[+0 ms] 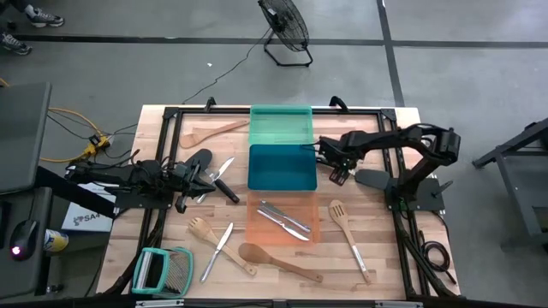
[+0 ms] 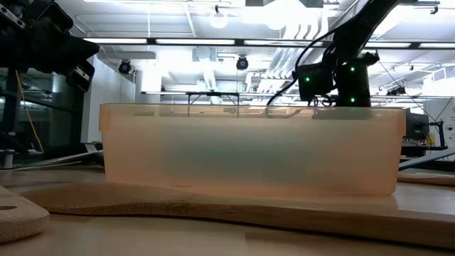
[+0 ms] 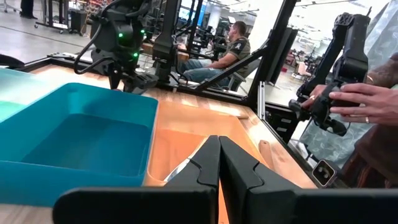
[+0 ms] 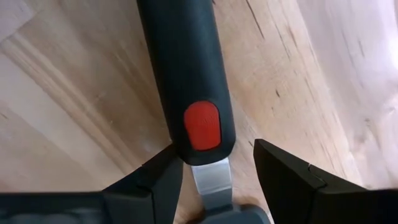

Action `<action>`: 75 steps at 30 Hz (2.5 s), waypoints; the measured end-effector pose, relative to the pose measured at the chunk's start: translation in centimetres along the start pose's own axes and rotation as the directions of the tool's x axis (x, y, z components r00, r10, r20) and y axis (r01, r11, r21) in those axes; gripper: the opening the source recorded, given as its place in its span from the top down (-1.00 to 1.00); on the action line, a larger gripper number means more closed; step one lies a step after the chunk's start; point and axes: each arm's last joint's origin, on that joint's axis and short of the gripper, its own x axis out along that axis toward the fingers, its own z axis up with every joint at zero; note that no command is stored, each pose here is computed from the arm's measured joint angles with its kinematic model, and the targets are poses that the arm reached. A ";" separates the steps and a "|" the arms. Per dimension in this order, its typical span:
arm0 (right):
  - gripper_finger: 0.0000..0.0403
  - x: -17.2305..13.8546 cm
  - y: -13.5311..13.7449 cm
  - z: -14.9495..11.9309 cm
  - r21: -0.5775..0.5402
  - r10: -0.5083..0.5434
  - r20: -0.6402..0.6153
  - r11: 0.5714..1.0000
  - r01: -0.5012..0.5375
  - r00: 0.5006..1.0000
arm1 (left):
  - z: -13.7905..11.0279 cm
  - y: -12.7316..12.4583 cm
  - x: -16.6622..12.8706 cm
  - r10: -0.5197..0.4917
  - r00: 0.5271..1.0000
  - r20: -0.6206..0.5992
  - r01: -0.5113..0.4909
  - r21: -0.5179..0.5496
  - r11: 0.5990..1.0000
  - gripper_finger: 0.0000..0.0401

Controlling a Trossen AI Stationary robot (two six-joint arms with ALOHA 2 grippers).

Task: Pick & Place Kitchen Items
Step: Put the black spatula into the blue bin

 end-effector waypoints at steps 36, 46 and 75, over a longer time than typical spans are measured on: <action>0.69 -3.7 -1.7 -1.2 0.132 0.077 0.123 0.987 -0.093 0.989 | 0.0 0.0 0.0 0.000 1.000 0.000 0.000 0.000 1.000 1.00; 0.69 -8.3 -2.0 -2.7 0.029 0.297 0.378 0.943 -0.332 0.877 | 0.0 0.0 0.0 0.000 1.000 0.000 0.000 0.000 1.000 1.00; 0.69 -19.9 0.4 -0.6 -0.564 0.547 0.826 0.792 -0.233 -0.138 | 0.0 0.0 0.0 0.000 1.000 0.000 0.000 0.000 1.000 1.00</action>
